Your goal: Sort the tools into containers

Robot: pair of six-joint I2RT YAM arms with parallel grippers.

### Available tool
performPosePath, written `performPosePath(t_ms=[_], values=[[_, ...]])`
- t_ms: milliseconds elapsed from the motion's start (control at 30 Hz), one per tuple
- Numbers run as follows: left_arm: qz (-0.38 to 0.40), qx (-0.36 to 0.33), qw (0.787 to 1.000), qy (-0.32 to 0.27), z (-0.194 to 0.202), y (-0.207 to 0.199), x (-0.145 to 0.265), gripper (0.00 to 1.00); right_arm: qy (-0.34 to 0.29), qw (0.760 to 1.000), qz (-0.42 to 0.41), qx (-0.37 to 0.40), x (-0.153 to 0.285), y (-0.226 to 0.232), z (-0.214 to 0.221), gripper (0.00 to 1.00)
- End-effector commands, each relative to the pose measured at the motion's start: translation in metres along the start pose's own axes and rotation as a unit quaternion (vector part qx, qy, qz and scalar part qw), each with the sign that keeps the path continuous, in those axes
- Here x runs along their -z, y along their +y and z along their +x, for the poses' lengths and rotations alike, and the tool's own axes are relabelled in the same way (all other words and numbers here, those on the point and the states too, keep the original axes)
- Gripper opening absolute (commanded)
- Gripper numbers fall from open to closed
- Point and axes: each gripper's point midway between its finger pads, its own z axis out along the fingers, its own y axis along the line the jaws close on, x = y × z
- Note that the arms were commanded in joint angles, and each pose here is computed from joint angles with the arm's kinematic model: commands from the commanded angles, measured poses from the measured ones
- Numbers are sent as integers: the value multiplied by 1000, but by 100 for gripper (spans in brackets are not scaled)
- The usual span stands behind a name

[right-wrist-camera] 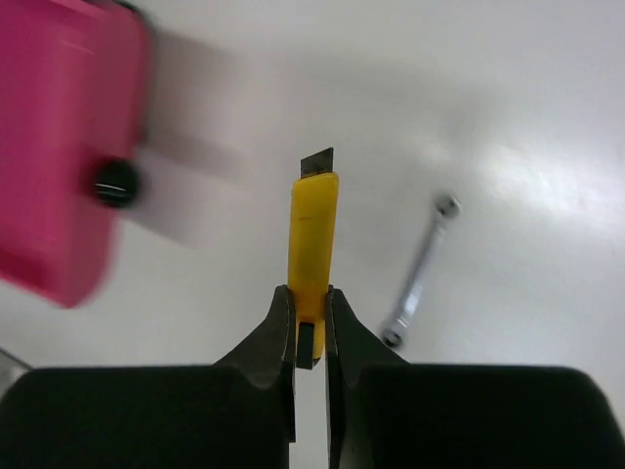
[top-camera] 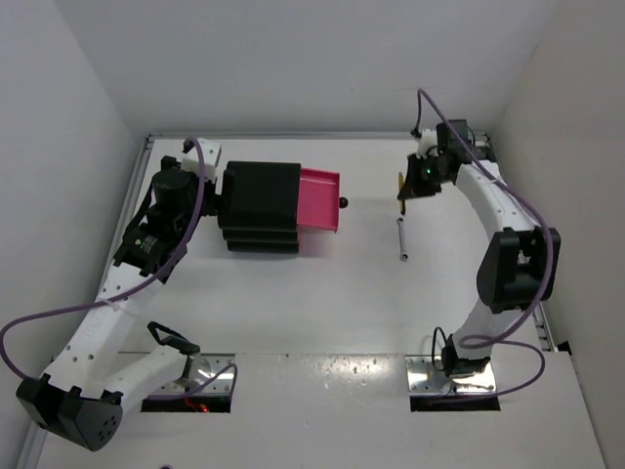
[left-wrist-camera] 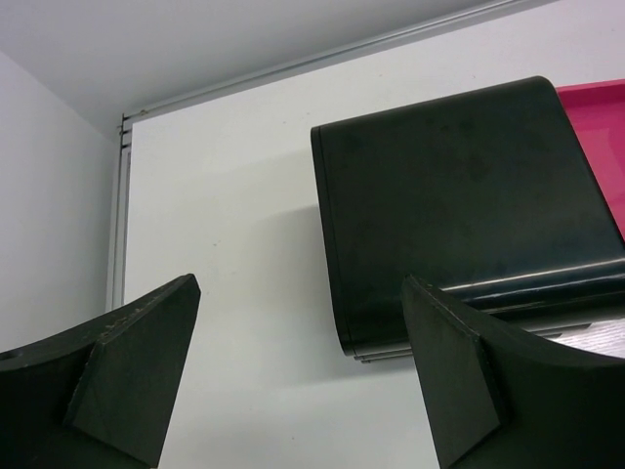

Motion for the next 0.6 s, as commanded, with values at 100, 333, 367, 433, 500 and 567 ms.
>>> performPosePath(t_ms=[100,333,367,433,500,567], values=[[14,2,1000,-4,-8,-3,0,100,-79,982,-160,65,43,126,-65,0],[6,12,1000,6,-7,-1,-6,100,-51,969,-212,116,7,192,-72,0],[6,12,1000,6,-7,-1,-6,100,-49,968,-215,121,3,198,-73,0],[-4,18,1000,4,-12,2,-11,100,-42,967,-213,132,-11,210,-74,0],[-9,17,1000,10,-12,2,-16,100,-26,968,-211,134,-23,215,-66,0],[-15,15,1000,15,-9,4,-18,100,-12,969,-211,130,-36,217,-61,0]])
